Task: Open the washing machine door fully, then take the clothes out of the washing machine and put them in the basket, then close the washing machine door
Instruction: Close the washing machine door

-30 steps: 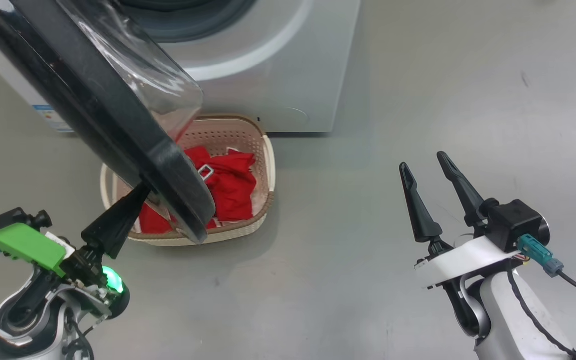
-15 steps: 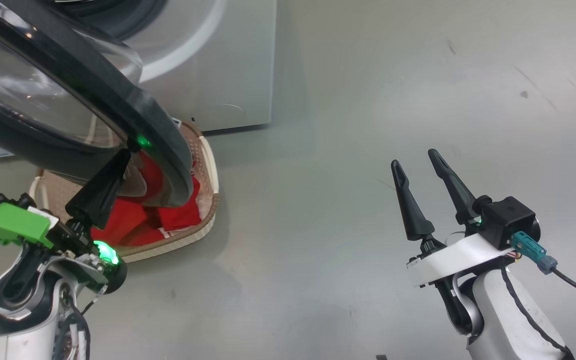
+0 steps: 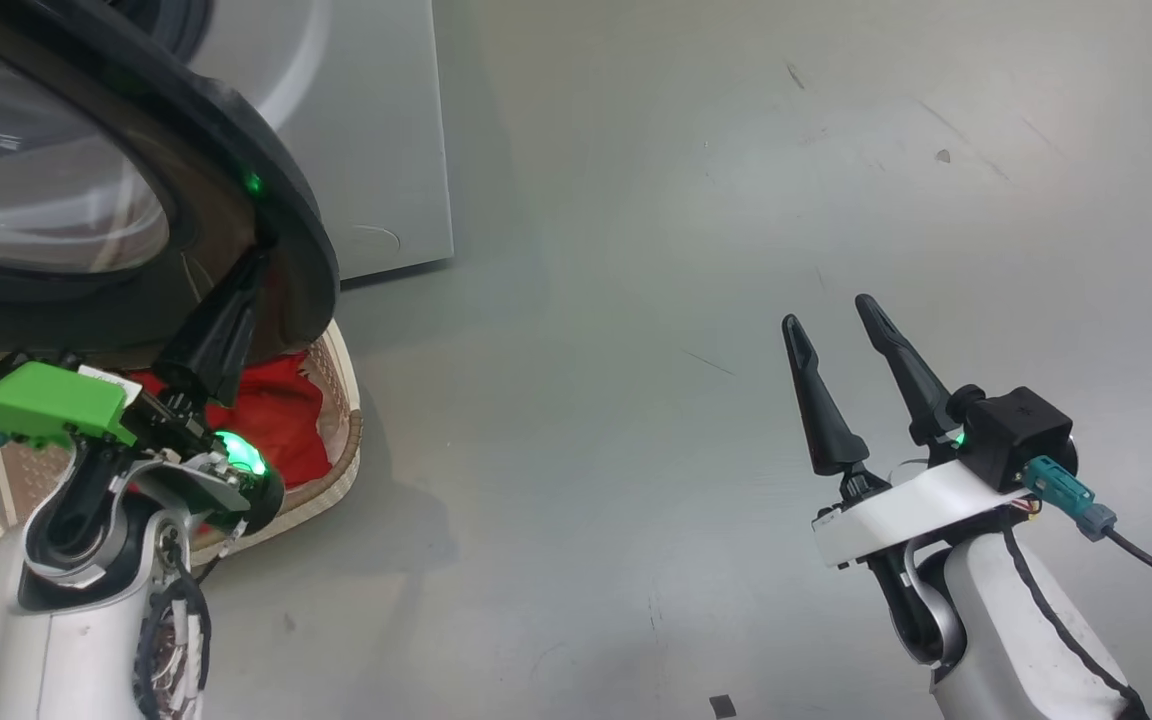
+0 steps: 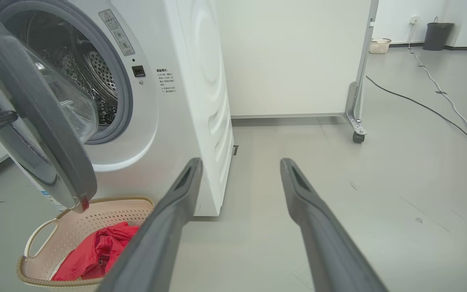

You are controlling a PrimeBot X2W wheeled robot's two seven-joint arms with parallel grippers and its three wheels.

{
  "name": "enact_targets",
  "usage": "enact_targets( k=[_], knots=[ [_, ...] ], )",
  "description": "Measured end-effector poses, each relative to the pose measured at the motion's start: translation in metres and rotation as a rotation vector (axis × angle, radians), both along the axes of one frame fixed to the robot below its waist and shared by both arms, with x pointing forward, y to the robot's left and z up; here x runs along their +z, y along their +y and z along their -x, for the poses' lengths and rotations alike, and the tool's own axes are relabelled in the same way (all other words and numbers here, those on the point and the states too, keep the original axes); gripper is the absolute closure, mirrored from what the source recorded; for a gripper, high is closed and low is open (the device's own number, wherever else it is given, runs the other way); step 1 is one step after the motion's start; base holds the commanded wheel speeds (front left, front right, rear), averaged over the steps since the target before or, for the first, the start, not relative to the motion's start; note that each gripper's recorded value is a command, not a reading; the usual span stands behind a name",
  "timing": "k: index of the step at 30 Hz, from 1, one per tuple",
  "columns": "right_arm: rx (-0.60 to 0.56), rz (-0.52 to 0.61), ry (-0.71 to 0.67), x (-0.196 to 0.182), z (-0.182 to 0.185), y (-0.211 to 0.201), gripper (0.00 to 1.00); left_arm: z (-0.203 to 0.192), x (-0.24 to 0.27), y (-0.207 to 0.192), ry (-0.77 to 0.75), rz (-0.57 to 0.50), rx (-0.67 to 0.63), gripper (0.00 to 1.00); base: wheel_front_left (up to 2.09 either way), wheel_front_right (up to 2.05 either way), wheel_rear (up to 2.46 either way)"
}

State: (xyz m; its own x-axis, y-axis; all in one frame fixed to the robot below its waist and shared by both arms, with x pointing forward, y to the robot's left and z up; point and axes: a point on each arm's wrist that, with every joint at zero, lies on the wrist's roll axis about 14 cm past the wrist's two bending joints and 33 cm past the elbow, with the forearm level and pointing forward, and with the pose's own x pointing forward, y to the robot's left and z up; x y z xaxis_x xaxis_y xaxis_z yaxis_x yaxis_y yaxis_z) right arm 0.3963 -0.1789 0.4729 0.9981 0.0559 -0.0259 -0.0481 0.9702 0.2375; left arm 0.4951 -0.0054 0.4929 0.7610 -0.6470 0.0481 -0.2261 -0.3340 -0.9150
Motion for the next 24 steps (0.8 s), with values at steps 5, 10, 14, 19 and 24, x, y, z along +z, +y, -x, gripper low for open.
enact_targets(
  k=[5,10,14,19,24],
  knots=[
    [-0.029,0.003,-0.009,0.003,0.000,-0.010,0.00,-0.002,0.003,-0.010,-0.014,-0.003,-0.002,1.00,0.00,0.00,0.00],
    [-0.026,-0.003,-0.026,0.008,-0.004,-0.009,0.00,0.001,0.002,-0.006,-0.004,0.006,0.016,1.00,0.00,0.00,0.00],
    [-0.029,-0.007,-0.045,0.013,-0.008,-0.010,0.00,0.006,0.001,-0.008,-0.010,-0.007,0.002,1.00,0.00,0.00,0.00],
    [-0.019,-0.027,-0.064,0.018,-0.013,-0.006,0.00,0.016,0.007,-0.005,-0.055,-0.029,-0.001,1.00,0.00,0.00,0.00],
    [-0.011,-0.042,-0.079,0.021,-0.015,-0.002,0.00,0.037,0.005,-0.006,-0.148,-0.176,-0.045,1.00,0.00,0.00,0.00]
  ],
)
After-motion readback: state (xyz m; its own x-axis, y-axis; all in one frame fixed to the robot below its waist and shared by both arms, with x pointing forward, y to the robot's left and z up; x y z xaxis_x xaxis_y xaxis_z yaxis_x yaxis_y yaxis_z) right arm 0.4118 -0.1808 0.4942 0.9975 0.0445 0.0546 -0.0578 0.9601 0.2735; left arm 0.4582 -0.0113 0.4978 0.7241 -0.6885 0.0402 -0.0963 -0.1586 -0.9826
